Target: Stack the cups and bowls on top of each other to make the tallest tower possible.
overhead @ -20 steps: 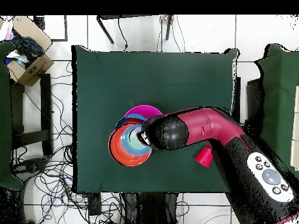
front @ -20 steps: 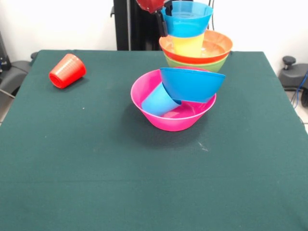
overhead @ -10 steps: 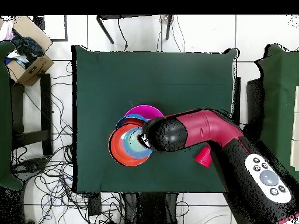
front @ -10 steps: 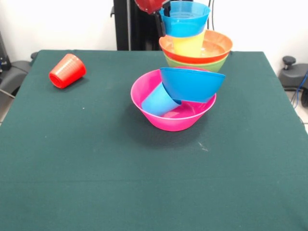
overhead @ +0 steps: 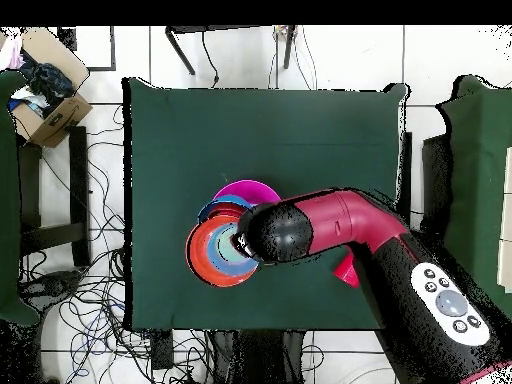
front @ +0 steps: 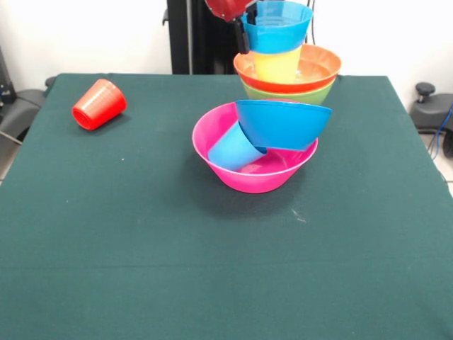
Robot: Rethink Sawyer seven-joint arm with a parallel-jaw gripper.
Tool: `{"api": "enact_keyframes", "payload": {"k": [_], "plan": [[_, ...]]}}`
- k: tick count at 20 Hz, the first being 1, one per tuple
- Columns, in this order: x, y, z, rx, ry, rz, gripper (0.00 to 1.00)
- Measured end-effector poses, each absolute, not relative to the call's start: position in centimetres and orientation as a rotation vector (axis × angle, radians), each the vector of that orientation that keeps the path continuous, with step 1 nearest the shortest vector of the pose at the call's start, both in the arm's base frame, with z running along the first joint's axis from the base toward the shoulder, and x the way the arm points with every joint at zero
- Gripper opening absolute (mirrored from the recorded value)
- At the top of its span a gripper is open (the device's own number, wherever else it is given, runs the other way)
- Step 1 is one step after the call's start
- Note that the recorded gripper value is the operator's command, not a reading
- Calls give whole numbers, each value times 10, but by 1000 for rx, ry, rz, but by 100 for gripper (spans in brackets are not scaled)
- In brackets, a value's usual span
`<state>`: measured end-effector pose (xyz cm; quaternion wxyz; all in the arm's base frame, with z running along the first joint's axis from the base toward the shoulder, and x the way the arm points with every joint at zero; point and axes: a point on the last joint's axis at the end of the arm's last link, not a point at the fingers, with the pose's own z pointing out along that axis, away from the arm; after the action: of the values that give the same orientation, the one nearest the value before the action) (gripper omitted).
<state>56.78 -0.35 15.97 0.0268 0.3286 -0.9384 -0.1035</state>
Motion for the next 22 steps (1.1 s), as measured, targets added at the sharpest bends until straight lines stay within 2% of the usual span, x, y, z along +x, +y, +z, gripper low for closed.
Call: {"api": "enact_keyframes", "payload": {"k": [6, 7, 22], "plan": [[565, 2, 159, 1028, -2888, -322, 0], [564, 2, 158, 1029, -2886, -323, 100], [567, 2, 164, 1015, -2896, -321, 100]]}}
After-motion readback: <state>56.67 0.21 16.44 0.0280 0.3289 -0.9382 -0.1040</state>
